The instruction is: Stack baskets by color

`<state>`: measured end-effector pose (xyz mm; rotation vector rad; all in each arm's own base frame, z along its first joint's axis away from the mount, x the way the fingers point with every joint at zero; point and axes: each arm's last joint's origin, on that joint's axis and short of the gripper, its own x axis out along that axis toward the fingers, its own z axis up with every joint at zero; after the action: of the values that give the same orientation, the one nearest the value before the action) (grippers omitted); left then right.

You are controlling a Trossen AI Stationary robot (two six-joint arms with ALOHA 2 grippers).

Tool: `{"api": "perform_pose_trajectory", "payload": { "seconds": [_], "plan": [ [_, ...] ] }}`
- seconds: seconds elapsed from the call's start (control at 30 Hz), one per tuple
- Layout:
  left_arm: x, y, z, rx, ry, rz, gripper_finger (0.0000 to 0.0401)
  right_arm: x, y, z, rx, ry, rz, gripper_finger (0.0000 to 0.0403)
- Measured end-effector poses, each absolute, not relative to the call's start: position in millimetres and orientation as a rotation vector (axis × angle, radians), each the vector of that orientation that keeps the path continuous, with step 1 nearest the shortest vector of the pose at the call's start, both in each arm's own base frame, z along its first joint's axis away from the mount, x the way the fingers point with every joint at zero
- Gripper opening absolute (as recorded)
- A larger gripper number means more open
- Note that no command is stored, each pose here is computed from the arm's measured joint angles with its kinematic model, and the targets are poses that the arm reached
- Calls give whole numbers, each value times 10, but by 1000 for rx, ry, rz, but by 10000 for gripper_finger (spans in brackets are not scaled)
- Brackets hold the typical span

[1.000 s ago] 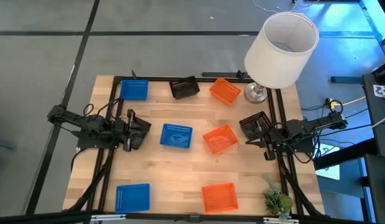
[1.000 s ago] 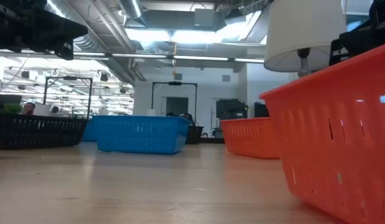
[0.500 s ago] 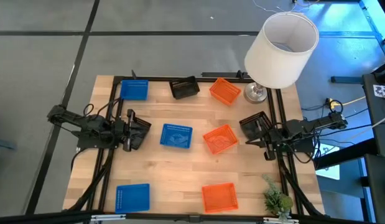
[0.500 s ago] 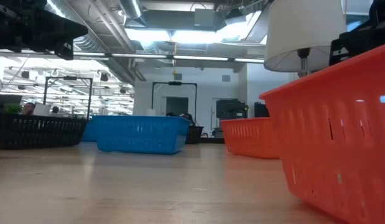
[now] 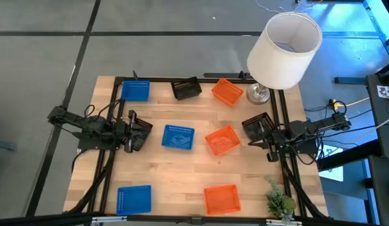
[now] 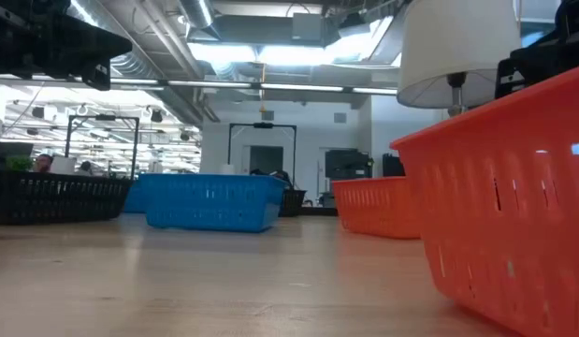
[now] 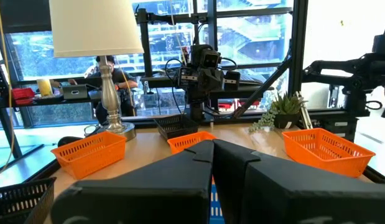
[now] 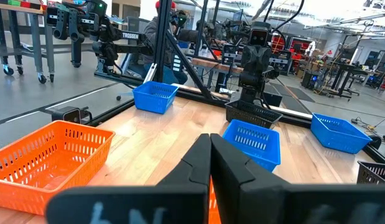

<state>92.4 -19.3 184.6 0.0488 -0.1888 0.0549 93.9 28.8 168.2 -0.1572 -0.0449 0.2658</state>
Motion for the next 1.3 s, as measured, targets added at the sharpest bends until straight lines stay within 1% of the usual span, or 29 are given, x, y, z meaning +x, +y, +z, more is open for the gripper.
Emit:
{"api": "perform_pose_trajectory", "payload": {
  "seconds": [0.73, 0.8, 0.87, 0.97, 1.07, 1.17, 1.3],
  "plan": [
    [924, -193, 1848, 48, -190, 54, 0, 939, 288, 1688, -154, -51, 265, 7],
    [917, -189, 1876, 53, -217, 65, 0, 939, 288, 1688, -156, -51, 265, 7],
    [900, -170, 1942, 58, -232, 115, 0, 939, 288, 1688, -156, -52, 265, 7],
    [851, -148, 2133, 49, -230, 138, 0, 939, 288, 1690, -155, -53, 265, 7],
    [831, -133, 2331, 79, -146, 161, 0, 939, 288, 1703, -153, -67, 264, 7],
    [842, -125, 2607, 95, -94, 200, 0, 938, 287, 1718, -150, -82, 262, 7],
    [970, -158, 2838, 127, 96, 224, 0, 936, 287, 1739, -147, -103, 260, 7]
  ]
}}
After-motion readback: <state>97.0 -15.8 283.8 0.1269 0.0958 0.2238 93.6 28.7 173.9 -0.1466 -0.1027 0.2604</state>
